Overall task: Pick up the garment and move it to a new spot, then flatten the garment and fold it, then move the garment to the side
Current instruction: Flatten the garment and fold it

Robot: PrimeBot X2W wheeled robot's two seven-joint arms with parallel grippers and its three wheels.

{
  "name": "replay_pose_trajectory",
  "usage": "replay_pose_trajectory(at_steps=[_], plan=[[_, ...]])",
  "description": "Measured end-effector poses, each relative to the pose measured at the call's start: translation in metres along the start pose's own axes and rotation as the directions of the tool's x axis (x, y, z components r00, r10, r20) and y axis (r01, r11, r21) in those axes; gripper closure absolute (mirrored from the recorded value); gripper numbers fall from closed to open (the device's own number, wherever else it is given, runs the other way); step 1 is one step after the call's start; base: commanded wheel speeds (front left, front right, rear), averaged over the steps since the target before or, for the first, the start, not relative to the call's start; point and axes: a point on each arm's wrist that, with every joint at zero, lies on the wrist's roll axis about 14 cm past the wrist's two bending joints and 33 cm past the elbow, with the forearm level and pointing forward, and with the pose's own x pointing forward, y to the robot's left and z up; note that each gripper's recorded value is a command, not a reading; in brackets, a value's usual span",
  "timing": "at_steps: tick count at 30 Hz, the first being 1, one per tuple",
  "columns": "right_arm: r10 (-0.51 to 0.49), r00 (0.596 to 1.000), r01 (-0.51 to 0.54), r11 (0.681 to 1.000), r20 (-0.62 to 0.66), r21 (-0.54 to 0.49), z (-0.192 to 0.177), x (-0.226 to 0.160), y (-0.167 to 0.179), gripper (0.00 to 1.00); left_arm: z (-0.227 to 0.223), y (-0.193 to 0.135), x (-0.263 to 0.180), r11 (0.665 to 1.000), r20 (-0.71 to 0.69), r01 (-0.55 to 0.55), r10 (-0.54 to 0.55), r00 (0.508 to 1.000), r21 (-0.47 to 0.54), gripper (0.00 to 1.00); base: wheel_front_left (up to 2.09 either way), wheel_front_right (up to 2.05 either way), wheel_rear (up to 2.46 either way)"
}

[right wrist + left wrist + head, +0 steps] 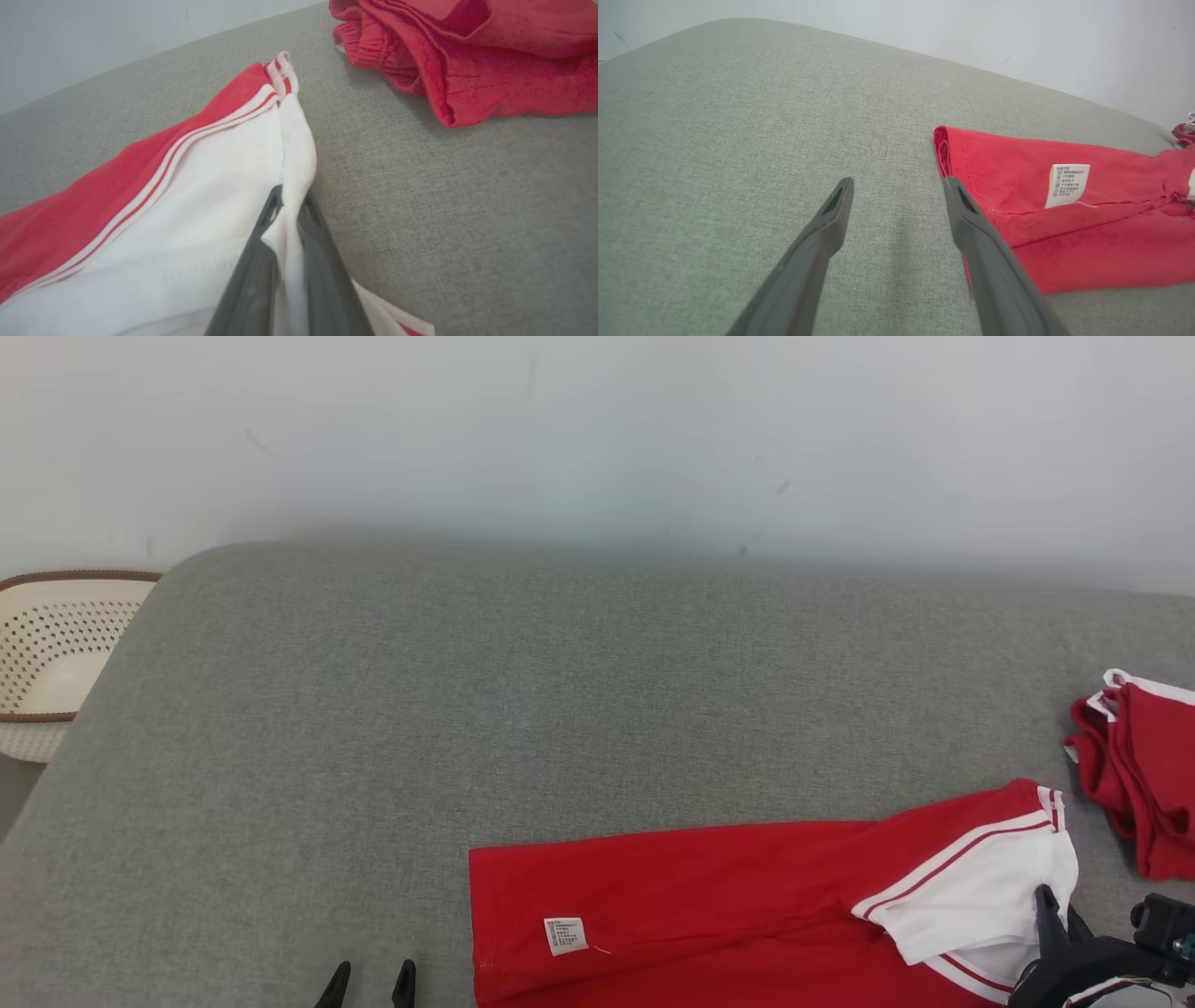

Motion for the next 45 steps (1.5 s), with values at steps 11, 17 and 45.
replay_pose_trajectory(at_steps=[11,17,45], plan=[[0.179,0.975,-0.169,0.982,0.130,-0.081,0.036,-0.007,0.054,1.00,-0.005,-0.023,0.011,0.998,-0.016,0.064,-0.064,0.998,-0.009,0.00,0.00,0.00,0.00],[0.378,0.920,-0.364,0.922,0.103,-0.136,0.023,-0.027,0.116,1.00,-0.007,-0.032,0.015,0.996,-0.020,0.085,-0.086,0.996,-0.024,0.00,0.00,0.00,0.00],[0.862,0.477,-0.876,0.451,-0.171,-0.171,-0.037,-0.079,0.339,0.86,-0.009,0.022,-0.027,0.994,-0.026,-0.092,0.091,0.996,-0.053,0.00,0.00,0.00,0.00]])
